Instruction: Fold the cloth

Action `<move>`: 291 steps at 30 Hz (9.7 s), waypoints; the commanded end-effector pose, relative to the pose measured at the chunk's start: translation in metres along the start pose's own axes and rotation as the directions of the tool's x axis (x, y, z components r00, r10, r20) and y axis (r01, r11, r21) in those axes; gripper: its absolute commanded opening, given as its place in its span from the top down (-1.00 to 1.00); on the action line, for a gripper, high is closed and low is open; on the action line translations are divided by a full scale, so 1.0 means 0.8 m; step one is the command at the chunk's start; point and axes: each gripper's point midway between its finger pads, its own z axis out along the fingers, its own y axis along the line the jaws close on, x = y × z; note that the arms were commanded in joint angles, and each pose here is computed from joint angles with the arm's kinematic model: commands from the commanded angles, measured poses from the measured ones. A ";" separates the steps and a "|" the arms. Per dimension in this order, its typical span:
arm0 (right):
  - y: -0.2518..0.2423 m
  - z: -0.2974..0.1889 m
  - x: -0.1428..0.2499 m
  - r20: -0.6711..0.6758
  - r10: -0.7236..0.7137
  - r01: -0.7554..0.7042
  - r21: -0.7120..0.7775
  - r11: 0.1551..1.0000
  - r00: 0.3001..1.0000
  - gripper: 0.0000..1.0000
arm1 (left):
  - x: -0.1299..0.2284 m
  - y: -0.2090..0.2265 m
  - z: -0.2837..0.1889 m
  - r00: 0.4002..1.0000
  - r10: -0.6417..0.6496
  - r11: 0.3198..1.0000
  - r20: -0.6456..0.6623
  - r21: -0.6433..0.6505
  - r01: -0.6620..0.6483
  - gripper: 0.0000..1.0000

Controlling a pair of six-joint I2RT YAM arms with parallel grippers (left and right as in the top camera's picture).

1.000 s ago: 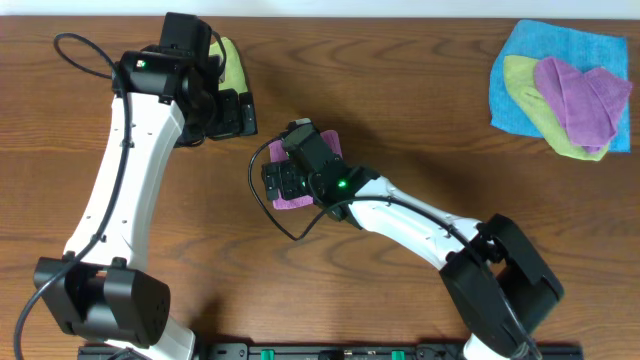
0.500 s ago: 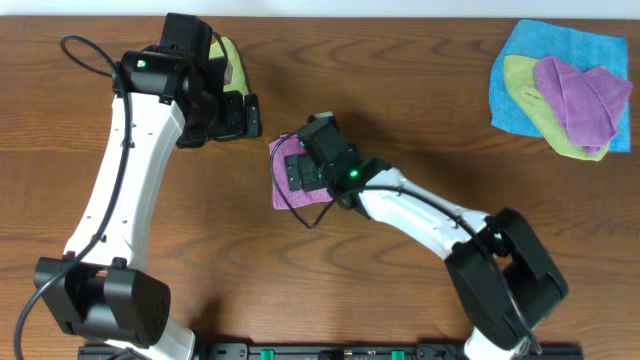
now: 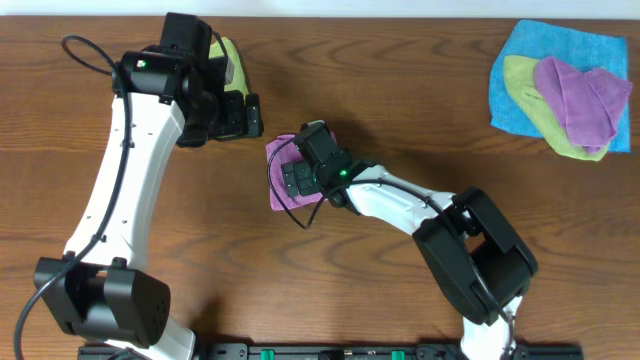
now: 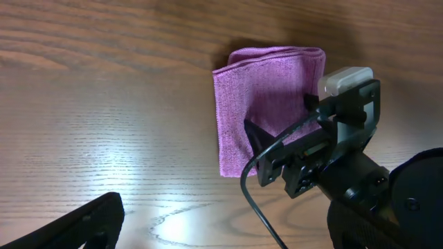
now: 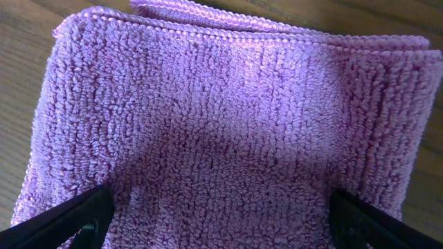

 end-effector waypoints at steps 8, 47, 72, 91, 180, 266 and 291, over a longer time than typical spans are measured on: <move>-0.059 -0.172 -0.082 0.164 0.010 -0.022 0.074 0.997 0.986 -0.99 | 0.009 -0.015 -0.044 0.996 0.036 0.998 0.076 0.042 -0.039 -0.90; -0.252 -0.378 0.173 0.453 0.406 -0.519 0.154 0.841 0.794 -0.99 | 0.167 -0.011 -0.219 0.950 0.097 0.995 0.295 -0.002 -0.101 -0.91; -0.258 -0.389 0.136 0.618 0.324 -0.482 0.102 0.870 0.716 -0.98 | 0.201 0.002 -0.217 0.965 0.149 0.989 0.216 -0.041 -0.144 -0.90; -0.278 -0.298 0.184 0.612 0.327 -0.483 0.104 0.869 0.720 -0.99 | 0.292 0.027 -0.194 0.985 0.072 0.997 0.159 -0.016 -0.071 -0.90; -0.278 -0.299 0.183 0.615 0.326 -0.483 0.104 0.869 0.718 -0.99 | 0.099 -0.043 0.287 0.307 -0.910 0.400 0.277 0.396 0.827 0.20; -0.278 -0.299 0.183 0.615 0.326 -0.483 0.104 0.869 0.718 -0.99 | -0.317 0.092 0.085 0.252 -0.630 0.777 0.735 0.599 0.194 0.88; -0.278 -0.299 0.183 0.614 0.326 -0.483 0.103 0.870 0.719 -0.99 | -0.305 0.079 0.145 0.348 -0.630 0.773 0.694 0.605 0.193 0.88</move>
